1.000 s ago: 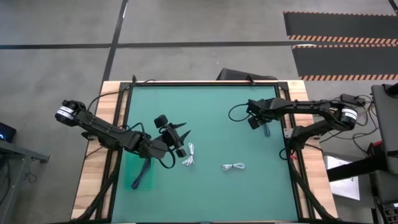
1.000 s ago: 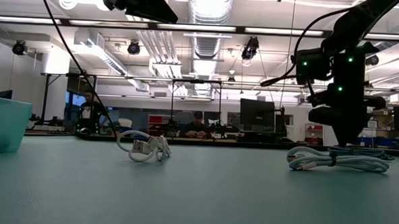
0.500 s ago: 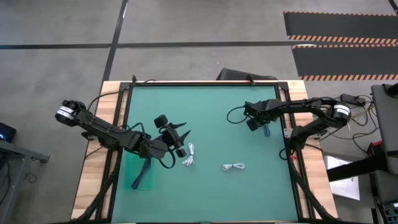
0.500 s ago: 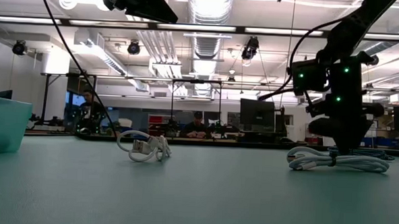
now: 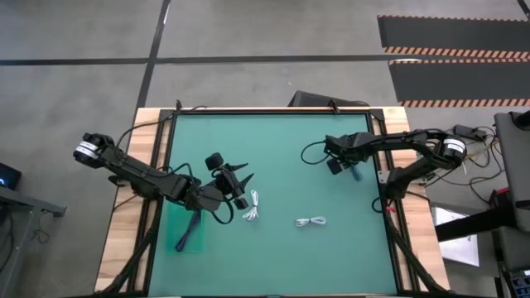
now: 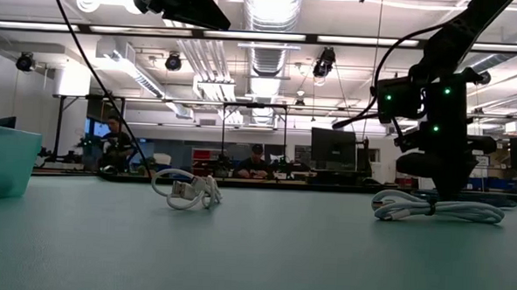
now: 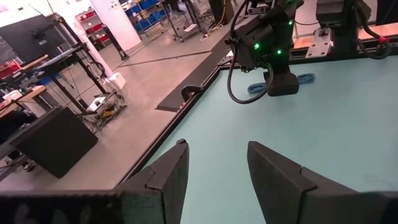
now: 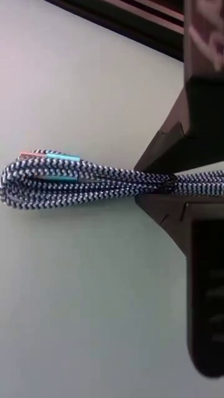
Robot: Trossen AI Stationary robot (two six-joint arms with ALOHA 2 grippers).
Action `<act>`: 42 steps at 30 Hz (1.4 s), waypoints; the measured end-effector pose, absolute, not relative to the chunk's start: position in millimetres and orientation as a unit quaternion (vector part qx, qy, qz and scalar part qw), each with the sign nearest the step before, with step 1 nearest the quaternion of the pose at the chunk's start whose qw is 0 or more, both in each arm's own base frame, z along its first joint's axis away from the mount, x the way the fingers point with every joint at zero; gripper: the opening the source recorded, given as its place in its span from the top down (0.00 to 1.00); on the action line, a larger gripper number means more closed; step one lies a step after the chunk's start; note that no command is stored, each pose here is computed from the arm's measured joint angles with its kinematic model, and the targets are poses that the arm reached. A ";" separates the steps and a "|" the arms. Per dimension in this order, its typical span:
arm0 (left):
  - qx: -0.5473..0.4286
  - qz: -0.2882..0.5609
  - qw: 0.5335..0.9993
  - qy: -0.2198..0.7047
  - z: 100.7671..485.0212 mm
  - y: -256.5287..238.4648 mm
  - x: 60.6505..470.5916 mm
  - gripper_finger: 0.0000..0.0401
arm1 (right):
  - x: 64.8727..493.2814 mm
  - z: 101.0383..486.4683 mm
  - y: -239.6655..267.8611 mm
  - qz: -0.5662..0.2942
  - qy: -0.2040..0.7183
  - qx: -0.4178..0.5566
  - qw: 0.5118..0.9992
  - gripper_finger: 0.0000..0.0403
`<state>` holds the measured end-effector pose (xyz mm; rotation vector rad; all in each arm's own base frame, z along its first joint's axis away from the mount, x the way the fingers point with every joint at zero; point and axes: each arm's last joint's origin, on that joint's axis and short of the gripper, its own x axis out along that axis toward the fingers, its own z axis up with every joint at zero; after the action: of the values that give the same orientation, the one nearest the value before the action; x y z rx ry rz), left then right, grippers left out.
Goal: Pick and place USB-C Cables
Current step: Put the black blue charger cable into the green bin
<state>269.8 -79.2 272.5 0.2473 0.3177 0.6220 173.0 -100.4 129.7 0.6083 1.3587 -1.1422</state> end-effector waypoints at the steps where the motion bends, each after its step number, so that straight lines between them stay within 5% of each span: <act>1: 0.121 0.304 0.932 0.155 272.5 -79.1 269.8 0.63 | 173.1 129.7 -100.5 -0.491 0.583 0.261 0.592 0.91; 15: 0.106 0.306 0.934 0.150 272.6 -79.4 269.8 0.63 | 172.9 141.8 -98.1 -0.484 0.562 0.239 0.627 0.95; 29: 0.052 0.253 0.958 0.125 277.0 -83.1 273.5 0.63 | 201.9 200.2 -64.0 -0.350 0.368 0.158 0.847 0.95; 42: 0.031 0.246 0.964 0.098 282.3 -84.1 275.3 0.63 | 225.9 211.5 -36.6 -0.149 0.156 0.083 0.973 0.95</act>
<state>275.3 -84.1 282.3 0.0638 0.1991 0.4979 225.9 -36.6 211.5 0.1679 0.3149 -0.3003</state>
